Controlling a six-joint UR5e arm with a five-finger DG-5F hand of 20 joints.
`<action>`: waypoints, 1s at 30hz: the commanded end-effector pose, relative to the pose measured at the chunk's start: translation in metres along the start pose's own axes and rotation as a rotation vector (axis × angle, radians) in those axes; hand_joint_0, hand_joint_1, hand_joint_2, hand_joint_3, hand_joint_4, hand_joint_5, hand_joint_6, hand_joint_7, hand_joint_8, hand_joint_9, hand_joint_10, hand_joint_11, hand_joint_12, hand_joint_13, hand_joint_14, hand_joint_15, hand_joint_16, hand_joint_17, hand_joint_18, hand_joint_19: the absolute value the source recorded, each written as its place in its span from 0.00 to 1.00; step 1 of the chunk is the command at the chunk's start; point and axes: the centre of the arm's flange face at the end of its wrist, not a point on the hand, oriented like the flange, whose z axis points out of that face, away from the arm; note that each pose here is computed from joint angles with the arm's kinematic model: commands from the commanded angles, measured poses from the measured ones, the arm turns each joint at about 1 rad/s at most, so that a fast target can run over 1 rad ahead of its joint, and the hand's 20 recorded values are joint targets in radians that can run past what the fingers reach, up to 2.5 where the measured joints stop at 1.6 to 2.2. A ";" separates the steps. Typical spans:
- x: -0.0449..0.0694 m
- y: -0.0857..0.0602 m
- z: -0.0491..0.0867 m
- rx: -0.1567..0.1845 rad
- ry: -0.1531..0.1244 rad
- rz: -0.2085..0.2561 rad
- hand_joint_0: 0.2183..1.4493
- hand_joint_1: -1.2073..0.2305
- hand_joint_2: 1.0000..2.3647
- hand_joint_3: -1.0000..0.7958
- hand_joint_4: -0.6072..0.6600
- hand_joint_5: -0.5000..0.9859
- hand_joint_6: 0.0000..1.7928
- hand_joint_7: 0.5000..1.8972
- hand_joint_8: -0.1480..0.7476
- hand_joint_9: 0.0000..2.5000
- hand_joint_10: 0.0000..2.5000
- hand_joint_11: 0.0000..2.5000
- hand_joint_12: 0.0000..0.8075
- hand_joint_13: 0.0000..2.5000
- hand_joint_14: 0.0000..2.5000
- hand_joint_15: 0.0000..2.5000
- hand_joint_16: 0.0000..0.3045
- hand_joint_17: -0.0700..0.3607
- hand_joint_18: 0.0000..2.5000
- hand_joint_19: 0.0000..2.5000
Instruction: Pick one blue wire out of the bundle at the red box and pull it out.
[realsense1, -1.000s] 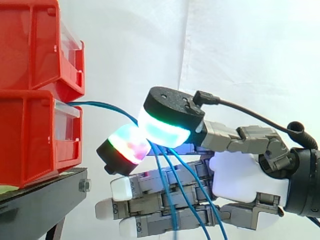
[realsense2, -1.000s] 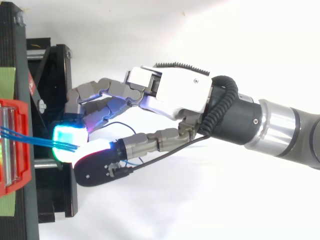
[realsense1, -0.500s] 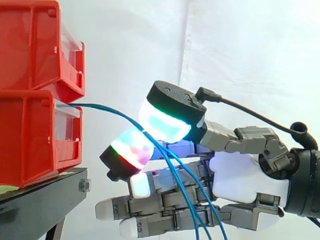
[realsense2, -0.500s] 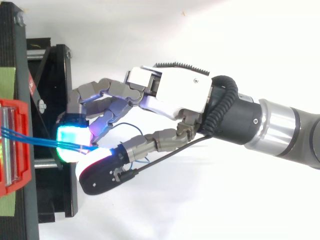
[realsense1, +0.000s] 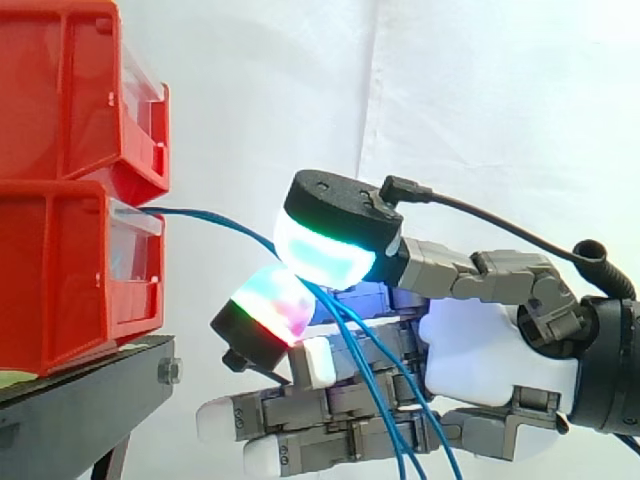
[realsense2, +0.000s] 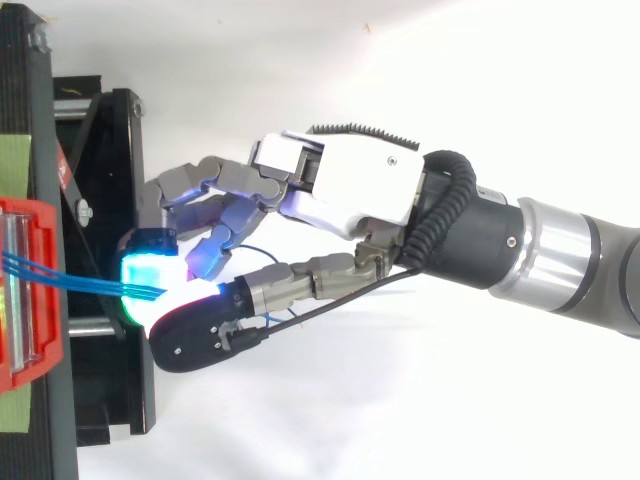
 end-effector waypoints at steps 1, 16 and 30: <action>0.000 0.001 0.000 -0.001 -0.002 0.001 0.30 0.29 0.01 0.45 0.64 0.26 0.48 0.51 0.50 0.46 0.01 0.32 0.49 0.26 0.01 0.15 0.20 0.48 0.20 0.14; 0.000 0.001 0.000 0.003 0.003 -0.001 0.38 0.21 0.01 0.42 0.65 0.22 0.47 0.61 0.48 0.37 0.01 0.31 0.47 0.20 0.01 0.12 0.19 0.46 0.17 0.12; -0.009 0.012 -0.006 0.075 0.005 -0.025 0.34 0.22 0.00 0.28 0.66 0.20 0.47 0.43 0.45 0.32 0.01 0.29 0.45 0.17 0.00 0.11 0.18 0.46 0.16 0.11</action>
